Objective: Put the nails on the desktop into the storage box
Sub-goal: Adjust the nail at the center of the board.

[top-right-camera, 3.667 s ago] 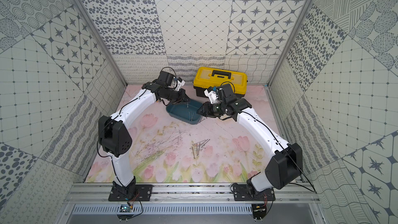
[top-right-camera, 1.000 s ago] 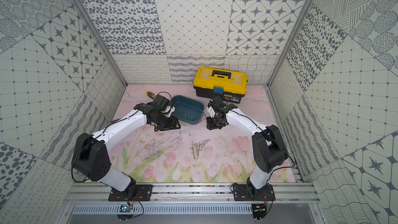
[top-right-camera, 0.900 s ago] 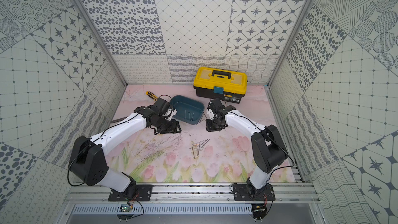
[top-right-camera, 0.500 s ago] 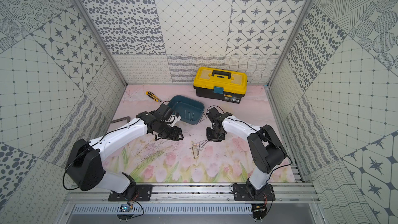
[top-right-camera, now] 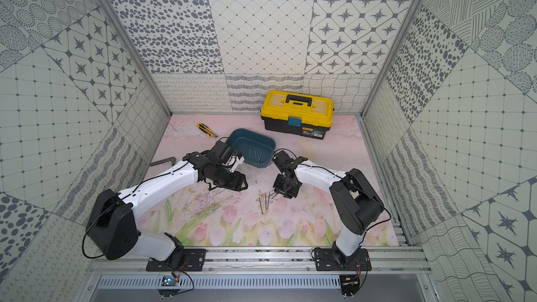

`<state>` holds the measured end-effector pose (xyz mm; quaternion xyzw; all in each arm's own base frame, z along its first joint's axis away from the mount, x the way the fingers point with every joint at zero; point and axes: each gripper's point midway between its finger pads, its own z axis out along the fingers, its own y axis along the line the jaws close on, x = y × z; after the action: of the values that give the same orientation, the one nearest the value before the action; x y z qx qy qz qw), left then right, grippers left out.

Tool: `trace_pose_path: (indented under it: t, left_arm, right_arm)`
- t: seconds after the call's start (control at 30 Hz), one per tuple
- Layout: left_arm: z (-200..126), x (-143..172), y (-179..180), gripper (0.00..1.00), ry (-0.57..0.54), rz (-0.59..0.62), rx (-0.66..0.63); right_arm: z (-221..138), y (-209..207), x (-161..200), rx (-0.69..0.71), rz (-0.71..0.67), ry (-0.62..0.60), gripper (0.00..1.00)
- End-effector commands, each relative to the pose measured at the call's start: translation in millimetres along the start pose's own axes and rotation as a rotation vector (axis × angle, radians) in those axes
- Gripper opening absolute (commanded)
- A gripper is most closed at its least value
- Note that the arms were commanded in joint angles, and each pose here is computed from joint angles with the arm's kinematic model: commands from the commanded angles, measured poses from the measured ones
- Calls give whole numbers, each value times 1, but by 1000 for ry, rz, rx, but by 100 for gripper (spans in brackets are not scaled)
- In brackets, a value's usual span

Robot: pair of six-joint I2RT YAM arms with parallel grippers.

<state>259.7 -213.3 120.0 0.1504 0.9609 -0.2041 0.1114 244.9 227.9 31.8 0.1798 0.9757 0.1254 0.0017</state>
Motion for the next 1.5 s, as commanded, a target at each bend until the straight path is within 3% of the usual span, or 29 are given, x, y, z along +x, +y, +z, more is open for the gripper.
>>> trace_pose_path:
  t: [0.0, 0.53, 0.93, 1.07, 1.23, 1.33, 1.47]
  left_arm:
    - [-4, 2, 2, 73, -8, 24, -18]
    - [-10, 11, 8, 78, -6, 59, -48]
    - [-7, 15, 12, 80, -12, 46, -55]
    - [-8, 15, 12, 81, -17, 38, -57]
    - [-7, 13, 13, 81, -21, 37, -60]
    - [-7, 11, 13, 82, -27, 42, -63]
    - [-9, 8, 12, 83, -41, 58, -63]
  right_arm:
    - [12, -4, -3, 19, 124, -20, 36]
    - [27, 11, -1, 16, 175, -17, 33]
    - [1, 19, -15, 37, -100, -90, 29]
    - [-20, 35, -23, 5, -280, -165, 29]
    - [-22, 53, -17, -83, -522, -142, 28]
    - [-41, 66, -10, -155, -861, -191, 31]
    - [-63, 54, -4, -129, -1383, -254, 39]
